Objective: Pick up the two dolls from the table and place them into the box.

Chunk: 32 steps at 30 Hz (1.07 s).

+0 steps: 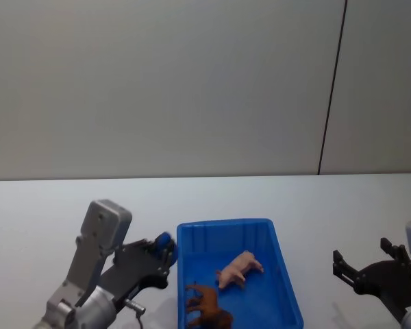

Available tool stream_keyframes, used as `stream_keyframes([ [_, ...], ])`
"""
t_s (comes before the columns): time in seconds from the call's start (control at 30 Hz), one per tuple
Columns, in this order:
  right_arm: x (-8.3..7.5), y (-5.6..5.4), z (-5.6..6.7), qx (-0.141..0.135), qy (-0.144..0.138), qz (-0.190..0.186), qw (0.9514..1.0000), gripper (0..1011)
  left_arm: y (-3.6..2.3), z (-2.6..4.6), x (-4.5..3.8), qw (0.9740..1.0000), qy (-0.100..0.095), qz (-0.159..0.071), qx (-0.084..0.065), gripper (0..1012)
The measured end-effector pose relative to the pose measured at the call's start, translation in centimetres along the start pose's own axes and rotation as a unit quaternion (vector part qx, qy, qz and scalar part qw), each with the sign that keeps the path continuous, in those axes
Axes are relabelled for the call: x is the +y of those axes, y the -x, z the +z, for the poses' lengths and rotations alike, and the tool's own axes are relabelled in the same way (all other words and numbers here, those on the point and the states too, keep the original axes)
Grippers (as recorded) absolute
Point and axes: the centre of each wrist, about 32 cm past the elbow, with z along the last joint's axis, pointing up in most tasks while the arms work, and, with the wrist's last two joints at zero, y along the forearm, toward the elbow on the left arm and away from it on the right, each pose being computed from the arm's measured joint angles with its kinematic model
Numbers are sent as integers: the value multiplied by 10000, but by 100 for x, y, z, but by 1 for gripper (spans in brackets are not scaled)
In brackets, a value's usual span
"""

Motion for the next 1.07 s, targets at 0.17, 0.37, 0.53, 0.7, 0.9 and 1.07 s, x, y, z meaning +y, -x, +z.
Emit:
stream_keyframes([
  [0.17,0,0,0,0,0,0,10000,1001,4,84,-53,9994,189,-273,-4,106],
  [0.37,0,0,0,0,0,0,10000,1001,21,161,-155,9967,410,-702,61,285],
  [0.53,0,0,0,0,0,0,10000,1001,36,191,-213,9943,509,-927,100,463],
  [0.7,0,0,0,0,-1,0,10000,1001,48,212,-253,9924,575,-1079,126,610],
  [0.9,0,0,0,0,0,0,10000,1001,58,231,-287,9905,635,-1212,149,808],
  [1.07,0,0,0,0,0,0,10000,1001,64,243,-307,9893,669,-1286,160,965],
])
